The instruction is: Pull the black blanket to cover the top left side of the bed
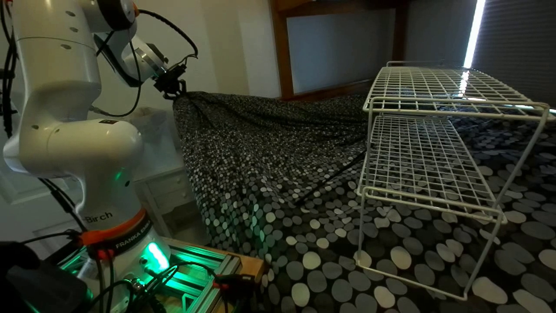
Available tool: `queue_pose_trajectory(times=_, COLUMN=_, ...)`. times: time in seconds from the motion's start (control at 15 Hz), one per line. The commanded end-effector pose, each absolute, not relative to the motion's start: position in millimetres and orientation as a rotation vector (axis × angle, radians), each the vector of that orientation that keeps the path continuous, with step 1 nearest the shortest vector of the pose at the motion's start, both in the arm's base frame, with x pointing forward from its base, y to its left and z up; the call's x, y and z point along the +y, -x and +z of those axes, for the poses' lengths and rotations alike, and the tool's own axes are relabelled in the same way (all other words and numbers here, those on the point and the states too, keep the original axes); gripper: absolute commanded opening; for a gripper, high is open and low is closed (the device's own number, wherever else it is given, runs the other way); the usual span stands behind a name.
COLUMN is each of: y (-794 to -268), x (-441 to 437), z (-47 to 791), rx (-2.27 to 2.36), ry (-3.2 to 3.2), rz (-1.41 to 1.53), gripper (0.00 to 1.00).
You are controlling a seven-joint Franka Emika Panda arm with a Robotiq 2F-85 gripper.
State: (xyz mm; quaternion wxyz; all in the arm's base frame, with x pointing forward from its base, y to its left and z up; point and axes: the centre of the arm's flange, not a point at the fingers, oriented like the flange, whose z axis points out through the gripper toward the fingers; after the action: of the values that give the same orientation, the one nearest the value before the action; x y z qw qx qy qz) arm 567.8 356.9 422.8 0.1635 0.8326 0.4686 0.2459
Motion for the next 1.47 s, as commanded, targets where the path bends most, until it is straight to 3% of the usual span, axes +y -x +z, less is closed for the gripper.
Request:
queue_pose_trajectory(times=0.0, y=-569.1, x=358.0, z=421.9, rx=1.339, ry=-2.375, rz=0.7, gripper=0.07)
queue_pose_trajectory(times=0.4, y=-572.3, x=357.6, z=424.7, rx=1.336, ry=-2.375, rz=0.705, gripper=0.07)
queue_pose_trajectory(times=0.47, y=-572.3, x=357.6, z=424.7, rx=1.336, ry=-2.375, rz=0.705, gripper=0.02)
queue_pose_trajectory(times=0.8, y=-605.2, x=424.2, z=399.2, rx=1.59, ry=-2.251, rz=0.762, gripper=0.02)
queue_pose_trajectory(times=1.4, y=-614.9, x=474.2, z=355.6, rx=1.657, ry=-2.296, rz=0.753, gripper=0.02)
